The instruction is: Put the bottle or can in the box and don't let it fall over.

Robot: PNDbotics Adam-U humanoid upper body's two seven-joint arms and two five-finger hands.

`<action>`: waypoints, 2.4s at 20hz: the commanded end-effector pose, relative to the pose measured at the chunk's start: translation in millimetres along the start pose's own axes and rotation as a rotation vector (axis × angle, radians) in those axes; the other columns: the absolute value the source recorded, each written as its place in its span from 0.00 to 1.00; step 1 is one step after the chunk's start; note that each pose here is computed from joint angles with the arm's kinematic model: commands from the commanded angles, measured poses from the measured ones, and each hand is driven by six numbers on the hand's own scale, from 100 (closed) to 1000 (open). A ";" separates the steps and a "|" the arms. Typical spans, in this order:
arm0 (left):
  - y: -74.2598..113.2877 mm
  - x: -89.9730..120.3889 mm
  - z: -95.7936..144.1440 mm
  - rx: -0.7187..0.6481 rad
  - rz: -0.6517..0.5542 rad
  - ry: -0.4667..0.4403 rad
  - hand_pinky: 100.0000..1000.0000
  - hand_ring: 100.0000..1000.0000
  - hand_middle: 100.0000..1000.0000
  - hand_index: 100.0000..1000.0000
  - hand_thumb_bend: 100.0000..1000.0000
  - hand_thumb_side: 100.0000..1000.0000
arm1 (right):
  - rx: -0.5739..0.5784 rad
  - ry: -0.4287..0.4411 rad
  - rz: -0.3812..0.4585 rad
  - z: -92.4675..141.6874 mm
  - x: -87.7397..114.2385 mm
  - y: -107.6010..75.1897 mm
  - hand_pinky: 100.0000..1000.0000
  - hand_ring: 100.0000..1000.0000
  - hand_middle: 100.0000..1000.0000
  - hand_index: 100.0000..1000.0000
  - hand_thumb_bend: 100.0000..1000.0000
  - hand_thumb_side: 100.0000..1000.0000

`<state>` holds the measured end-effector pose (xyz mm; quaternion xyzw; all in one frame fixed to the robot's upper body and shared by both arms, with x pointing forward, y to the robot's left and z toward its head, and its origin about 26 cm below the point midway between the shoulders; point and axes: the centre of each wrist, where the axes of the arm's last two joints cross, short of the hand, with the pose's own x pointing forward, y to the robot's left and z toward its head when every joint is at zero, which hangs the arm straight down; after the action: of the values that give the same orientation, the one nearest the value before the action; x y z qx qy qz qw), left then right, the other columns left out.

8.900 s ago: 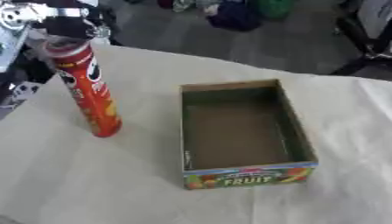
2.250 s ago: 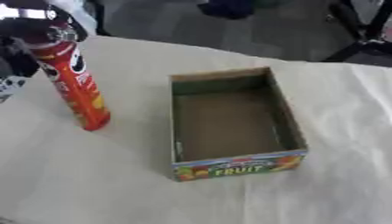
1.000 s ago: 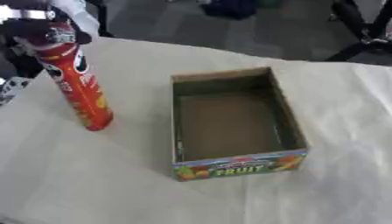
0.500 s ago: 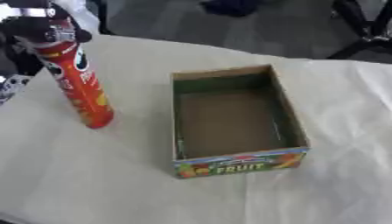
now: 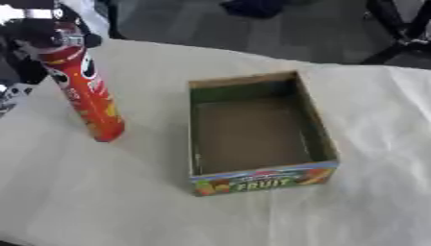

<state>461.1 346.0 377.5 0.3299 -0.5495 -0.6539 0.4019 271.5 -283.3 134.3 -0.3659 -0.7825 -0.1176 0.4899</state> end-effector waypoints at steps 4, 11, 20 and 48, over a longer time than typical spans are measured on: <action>11.8 -2.1 8.3 -0.095 -0.096 -0.087 0.43 0.68 0.69 0.74 0.35 0.90 | -0.011 -0.037 -0.003 -4.9 6.4 -3.5 0.31 0.66 0.87 0.94 0.00 0.66; 14.8 -1.7 10.5 -0.100 -0.122 -0.084 0.45 0.70 0.69 0.75 0.39 0.92 | -0.017 -0.039 0.004 -5.0 5.6 -4.7 0.31 0.66 0.87 0.94 0.00 0.66; 7.8 -5.5 9.2 -0.110 -0.104 -0.112 0.42 0.68 0.69 0.72 0.32 0.72 | -0.027 -0.035 0.006 -4.8 4.8 -5.5 0.31 0.66 0.86 0.94 0.00 0.65; 2.6 -3.6 7.1 -0.121 -0.070 -0.145 0.31 0.58 0.61 0.58 0.23 0.61 | -0.048 -0.046 0.000 -5.5 4.8 -6.1 0.31 0.66 0.85 0.93 0.00 0.64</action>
<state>464.8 340.9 365.9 0.2845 -0.5673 -0.6624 0.3980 271.3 -285.1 134.6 -0.3717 -0.7845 -0.1317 0.4786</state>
